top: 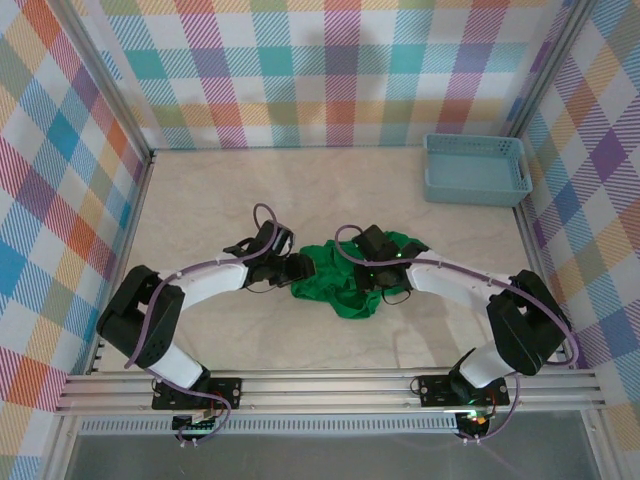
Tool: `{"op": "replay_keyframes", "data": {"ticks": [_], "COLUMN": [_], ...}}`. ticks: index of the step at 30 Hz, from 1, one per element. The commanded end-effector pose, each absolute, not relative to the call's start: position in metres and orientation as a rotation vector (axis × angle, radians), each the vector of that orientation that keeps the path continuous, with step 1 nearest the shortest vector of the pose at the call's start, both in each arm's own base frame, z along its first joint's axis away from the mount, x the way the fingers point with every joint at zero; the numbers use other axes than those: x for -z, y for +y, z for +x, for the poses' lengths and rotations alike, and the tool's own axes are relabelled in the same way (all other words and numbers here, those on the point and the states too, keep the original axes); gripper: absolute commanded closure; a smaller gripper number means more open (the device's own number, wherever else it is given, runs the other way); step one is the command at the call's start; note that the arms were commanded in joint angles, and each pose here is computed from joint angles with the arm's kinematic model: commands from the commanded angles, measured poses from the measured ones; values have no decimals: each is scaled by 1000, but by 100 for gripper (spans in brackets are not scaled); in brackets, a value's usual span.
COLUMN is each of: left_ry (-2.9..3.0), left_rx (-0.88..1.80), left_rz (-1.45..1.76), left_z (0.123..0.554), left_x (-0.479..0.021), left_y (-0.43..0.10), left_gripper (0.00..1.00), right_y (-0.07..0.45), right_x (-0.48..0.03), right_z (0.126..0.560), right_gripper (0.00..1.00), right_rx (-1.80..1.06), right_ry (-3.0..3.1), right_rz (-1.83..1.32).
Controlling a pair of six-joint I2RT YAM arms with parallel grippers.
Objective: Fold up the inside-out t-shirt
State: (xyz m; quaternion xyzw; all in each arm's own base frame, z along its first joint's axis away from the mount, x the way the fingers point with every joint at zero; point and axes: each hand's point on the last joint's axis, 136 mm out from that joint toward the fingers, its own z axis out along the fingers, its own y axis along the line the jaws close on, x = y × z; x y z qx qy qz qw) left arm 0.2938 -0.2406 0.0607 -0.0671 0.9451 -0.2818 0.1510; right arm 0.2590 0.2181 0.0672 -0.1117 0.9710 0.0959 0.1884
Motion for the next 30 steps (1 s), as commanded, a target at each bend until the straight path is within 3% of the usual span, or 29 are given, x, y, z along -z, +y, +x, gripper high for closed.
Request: {"op": "replay_keyframes", "data": {"ticks": [1, 5, 8, 11, 15, 18, 22, 27, 30], "left_ry": [2685, 2616, 2511, 2287, 1983, 1875, 1991, 2277, 2425], "left_rx": [802, 719, 729, 742, 690, 740, 782, 837, 832], "left_rz": [-173, -160, -213, -293, -262, -247, -247, -301, -340], "left_z": [304, 315, 332, 349, 327, 305, 300, 289, 270], "left_x": [-73, -105, -158, -250, -375, -412, -366, -241, -175], "left_y": [-245, -232, -206, -165, -130, -123, -133, -152, -158], "left_gripper": [75, 99, 100, 100, 100, 100, 100, 100, 100], "right_y": [214, 202, 189, 172, 155, 160, 154, 138, 142], "right_x": [-93, -134, -181, -254, -354, -383, -340, -211, -142], "right_z": [267, 272, 275, 282, 271, 255, 251, 247, 231], "right_gripper": [90, 100, 100, 100, 100, 100, 100, 96, 79], "right_rx": [-229, -207, -266, -377, -494, -609, -622, -521, -561], "right_ry": [2664, 2578, 2495, 2351, 2118, 2018, 2082, 2380, 2527], "right_rz": [-307, -309, -287, -254, -241, -264, -170, 44, 137]}}
